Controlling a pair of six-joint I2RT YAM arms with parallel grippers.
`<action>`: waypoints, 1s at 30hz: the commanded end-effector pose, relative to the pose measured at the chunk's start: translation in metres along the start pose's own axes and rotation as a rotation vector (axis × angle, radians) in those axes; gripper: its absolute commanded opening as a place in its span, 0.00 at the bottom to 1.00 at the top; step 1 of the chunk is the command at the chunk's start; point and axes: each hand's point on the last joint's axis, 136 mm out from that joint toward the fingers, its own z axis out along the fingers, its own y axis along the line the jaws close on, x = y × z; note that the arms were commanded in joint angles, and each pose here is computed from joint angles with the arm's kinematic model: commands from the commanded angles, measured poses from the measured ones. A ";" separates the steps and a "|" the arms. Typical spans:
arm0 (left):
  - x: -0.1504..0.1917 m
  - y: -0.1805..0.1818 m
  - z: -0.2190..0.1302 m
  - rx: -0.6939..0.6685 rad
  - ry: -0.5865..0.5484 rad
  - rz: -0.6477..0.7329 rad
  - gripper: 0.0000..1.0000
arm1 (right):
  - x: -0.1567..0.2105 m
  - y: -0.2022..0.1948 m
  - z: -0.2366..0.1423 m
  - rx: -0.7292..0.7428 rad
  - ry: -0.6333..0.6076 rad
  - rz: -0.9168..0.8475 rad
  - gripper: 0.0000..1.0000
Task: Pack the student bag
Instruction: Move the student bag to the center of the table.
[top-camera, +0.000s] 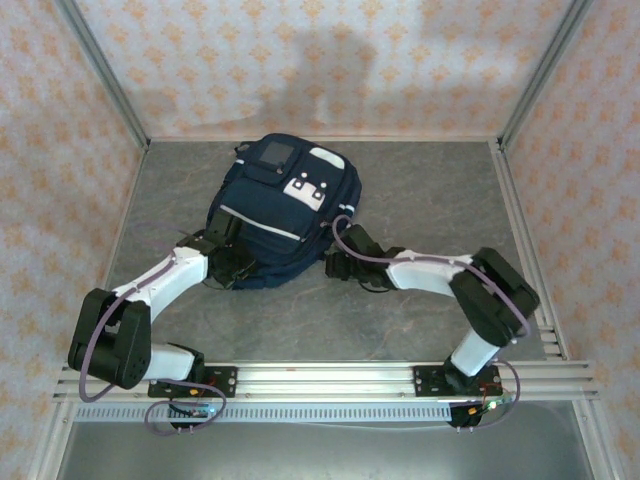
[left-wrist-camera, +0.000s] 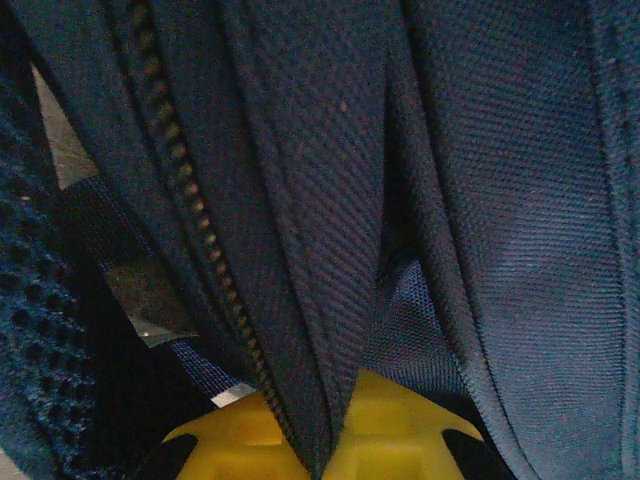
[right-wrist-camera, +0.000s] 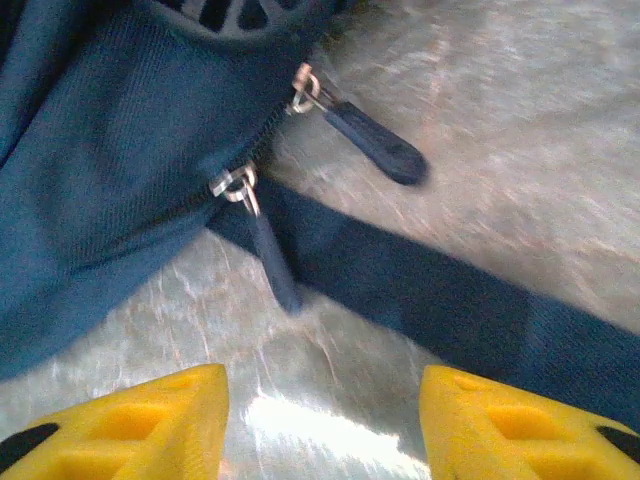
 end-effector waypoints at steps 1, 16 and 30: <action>0.017 -0.009 0.004 0.016 0.024 0.077 0.00 | -0.001 -0.010 -0.036 0.034 -0.068 -0.007 0.54; 0.189 -0.117 0.015 0.104 0.262 0.640 0.00 | -0.049 -0.083 -0.217 0.209 -0.592 0.083 0.57; 0.200 -0.111 0.014 0.081 0.275 0.688 0.06 | -0.037 -0.095 -0.213 0.219 -0.586 0.106 0.61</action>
